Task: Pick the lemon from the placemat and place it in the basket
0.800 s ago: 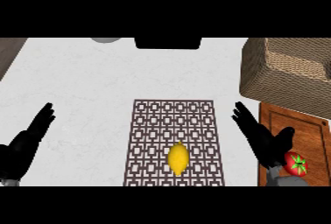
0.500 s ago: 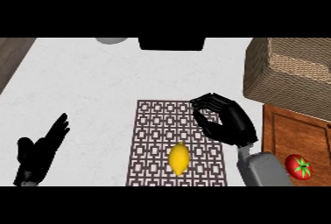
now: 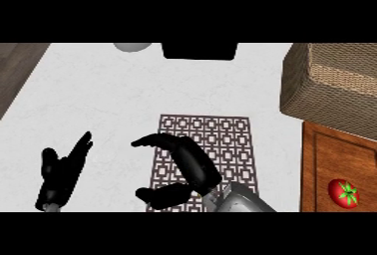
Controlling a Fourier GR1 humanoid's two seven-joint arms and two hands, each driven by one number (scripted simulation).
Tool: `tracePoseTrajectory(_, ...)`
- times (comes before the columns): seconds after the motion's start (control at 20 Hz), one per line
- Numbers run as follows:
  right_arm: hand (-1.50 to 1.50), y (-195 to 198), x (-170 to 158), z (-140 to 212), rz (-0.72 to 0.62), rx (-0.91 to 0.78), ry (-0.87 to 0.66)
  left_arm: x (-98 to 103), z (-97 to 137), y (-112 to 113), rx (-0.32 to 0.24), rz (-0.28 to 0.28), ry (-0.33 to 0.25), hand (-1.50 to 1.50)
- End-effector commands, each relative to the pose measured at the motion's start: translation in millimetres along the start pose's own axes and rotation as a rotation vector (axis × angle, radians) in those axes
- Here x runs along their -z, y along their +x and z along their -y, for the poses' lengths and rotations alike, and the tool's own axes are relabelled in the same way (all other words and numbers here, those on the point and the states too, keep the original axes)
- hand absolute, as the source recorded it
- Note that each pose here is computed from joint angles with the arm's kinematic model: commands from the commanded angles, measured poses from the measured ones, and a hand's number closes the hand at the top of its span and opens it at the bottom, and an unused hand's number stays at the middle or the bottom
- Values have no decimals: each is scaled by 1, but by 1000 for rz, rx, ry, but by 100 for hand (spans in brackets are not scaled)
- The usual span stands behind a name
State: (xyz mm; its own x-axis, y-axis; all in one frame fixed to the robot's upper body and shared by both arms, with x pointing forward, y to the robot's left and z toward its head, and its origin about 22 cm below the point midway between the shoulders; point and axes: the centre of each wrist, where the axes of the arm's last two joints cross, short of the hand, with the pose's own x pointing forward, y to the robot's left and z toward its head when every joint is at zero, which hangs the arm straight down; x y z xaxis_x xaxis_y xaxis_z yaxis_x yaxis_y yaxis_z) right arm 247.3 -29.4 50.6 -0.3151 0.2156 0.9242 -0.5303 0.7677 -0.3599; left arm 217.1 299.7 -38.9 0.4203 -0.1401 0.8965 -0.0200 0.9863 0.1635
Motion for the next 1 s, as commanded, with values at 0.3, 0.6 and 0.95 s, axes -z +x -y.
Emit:
tracePoseTrajectory(0.3,-150,56,44,23,-209,-731,-107,-19,-2,-36,-10,-171,37,0)
tracePoseTrajectory(0.6,-150,152,61,38,-327,-949,11,-16,-3,-25,-39,-136,40,0)
tracePoseTrajectory(0.95,-150,183,58,52,-524,-1023,297,-22,-5,-33,-46,-163,55,0)
